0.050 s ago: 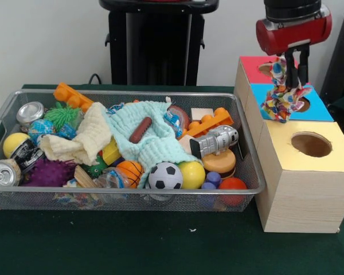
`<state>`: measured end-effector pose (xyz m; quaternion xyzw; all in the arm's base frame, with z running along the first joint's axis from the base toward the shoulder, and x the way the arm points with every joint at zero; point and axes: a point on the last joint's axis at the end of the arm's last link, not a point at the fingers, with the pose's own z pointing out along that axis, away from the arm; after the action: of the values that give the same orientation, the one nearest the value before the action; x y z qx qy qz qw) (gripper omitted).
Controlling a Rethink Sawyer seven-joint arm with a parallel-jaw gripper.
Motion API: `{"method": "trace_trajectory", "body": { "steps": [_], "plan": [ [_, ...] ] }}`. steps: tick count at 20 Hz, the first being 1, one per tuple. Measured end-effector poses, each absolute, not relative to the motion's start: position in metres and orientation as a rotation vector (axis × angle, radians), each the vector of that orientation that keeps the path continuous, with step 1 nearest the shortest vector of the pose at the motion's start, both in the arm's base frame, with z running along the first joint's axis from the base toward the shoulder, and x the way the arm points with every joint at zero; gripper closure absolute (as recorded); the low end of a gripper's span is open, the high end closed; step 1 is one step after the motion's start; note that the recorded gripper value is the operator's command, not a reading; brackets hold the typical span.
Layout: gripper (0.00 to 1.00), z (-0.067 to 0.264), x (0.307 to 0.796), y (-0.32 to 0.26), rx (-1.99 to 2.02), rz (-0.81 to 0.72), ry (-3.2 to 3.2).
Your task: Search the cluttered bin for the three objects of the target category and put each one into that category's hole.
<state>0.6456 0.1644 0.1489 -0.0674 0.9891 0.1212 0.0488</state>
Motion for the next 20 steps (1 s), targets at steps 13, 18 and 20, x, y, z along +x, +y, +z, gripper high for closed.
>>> {"method": "trace_trajectory", "body": {
  "steps": [13,18,20],
  "plan": [
    [1.00,0.136,0.638,0.210,-0.170,0.395,3.008],
    [1.00,0.144,0.639,0.217,-0.151,0.394,3.003],
    [1.00,0.152,0.642,0.218,-0.133,0.393,2.996]
  ]
}}
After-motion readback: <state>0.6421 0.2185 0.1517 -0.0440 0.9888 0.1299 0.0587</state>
